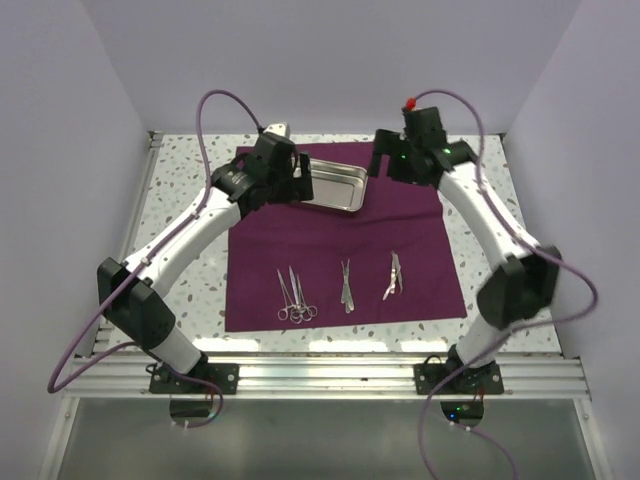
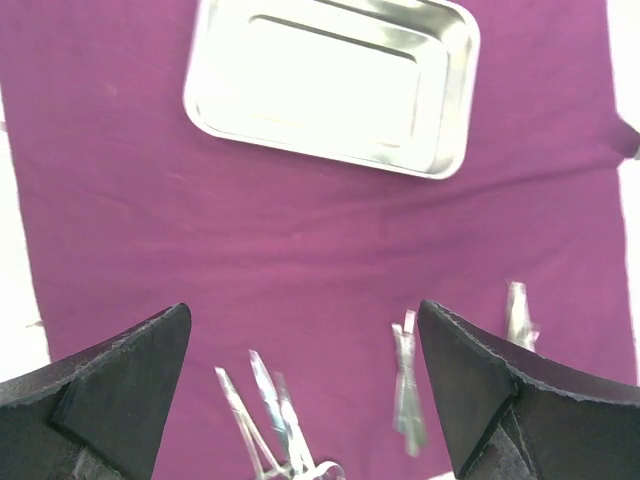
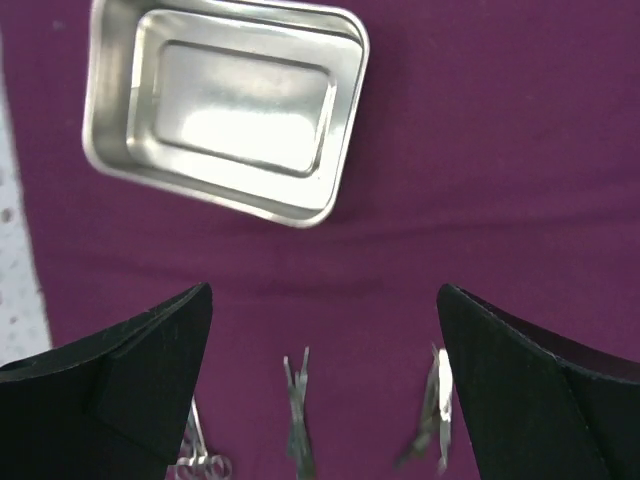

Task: Open and lay out the surgical kit
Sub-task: Reset both arms

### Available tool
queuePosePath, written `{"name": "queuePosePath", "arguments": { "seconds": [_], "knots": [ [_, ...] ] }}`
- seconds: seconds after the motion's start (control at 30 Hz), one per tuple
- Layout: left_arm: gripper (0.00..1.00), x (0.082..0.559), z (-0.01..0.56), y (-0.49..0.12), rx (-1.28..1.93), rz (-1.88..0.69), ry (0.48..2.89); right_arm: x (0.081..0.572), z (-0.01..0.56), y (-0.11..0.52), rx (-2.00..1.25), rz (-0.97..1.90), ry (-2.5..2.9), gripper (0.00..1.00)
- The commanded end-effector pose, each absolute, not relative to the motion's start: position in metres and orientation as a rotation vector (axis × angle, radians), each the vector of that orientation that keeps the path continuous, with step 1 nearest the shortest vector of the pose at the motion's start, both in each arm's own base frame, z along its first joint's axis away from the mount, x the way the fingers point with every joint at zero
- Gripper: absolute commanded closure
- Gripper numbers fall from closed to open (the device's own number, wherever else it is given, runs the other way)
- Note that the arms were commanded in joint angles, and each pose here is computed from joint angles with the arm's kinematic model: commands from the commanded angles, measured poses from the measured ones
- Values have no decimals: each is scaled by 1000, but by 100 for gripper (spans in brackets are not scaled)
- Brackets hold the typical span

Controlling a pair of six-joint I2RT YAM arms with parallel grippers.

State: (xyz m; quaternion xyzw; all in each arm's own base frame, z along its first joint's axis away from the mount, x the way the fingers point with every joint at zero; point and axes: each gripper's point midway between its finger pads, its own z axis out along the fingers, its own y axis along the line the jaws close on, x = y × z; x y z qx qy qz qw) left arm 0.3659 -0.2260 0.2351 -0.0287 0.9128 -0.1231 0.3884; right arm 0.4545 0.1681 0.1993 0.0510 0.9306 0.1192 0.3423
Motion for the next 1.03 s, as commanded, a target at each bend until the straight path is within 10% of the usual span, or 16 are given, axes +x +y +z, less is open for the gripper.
{"name": "queuePosePath", "arguments": {
  "seconds": [0.0,0.37,1.0],
  "knots": [
    [1,371,237,-207,13,-220,2281,393,284,152,111,419,2224,1],
    [1,355,232,-183,-24,-217,2168,230,272,95,99,457,2076,2],
    [1,358,213,-161,-20,-70,2188,213,261,68,93,295,2111,2]
  ]
}}
